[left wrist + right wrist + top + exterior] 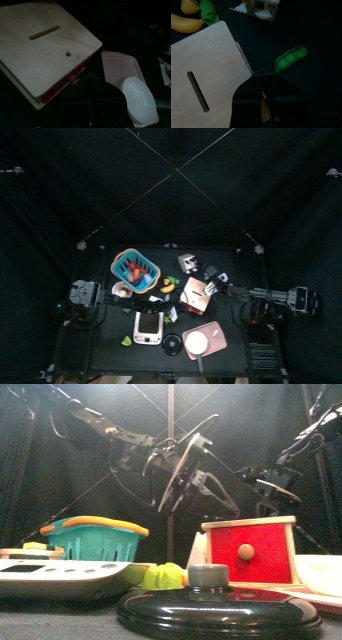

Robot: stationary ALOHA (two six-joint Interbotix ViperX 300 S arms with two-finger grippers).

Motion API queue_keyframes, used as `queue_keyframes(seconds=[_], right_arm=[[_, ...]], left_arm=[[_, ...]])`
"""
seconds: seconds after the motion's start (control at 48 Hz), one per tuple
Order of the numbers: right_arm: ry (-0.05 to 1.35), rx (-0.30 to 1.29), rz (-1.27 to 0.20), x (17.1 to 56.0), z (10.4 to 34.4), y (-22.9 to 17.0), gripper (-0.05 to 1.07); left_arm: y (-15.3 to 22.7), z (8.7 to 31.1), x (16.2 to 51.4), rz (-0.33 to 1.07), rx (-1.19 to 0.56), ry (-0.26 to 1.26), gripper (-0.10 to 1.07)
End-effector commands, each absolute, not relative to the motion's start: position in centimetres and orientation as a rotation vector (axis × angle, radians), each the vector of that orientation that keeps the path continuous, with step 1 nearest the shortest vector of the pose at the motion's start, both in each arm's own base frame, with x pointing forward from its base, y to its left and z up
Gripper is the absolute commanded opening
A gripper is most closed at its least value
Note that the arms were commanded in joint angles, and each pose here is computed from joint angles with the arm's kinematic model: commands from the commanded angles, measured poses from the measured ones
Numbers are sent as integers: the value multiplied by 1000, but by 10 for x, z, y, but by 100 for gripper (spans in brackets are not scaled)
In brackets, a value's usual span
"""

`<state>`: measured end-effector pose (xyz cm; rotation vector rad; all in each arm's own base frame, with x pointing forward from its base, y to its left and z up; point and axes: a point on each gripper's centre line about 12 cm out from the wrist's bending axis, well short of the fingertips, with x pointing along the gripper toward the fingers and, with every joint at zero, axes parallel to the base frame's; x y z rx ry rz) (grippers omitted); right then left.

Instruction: Straighten drawer

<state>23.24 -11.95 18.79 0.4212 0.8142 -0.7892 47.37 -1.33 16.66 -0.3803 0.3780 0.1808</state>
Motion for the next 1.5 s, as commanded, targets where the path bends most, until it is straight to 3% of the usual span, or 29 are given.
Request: queue_keyframes(seconds=[0.0,0.188,0.438,0.75,0.979,1.25,1.479], right_arm=[[773,429,-788,233,200,-120,35],[733,432,-802,222,214,-117,35],[718,530,-853,195,224,-108,35],[776,687,-790,183,202,-79,35],[750,714,-644,194,185,-57,35],[747,721,-633,197,179,-57,35],[750,707,-645,197,178,-60,35]], left_arm=[[-13,199,468,163,-379,306,31],[-6,205,449,182,-375,288,31],[22,186,437,257,-376,321,31],[54,179,428,335,-390,328,31],[79,169,432,392,-396,336,31],[97,151,448,429,-406,357,31],[96,162,461,413,-406,324,31]])
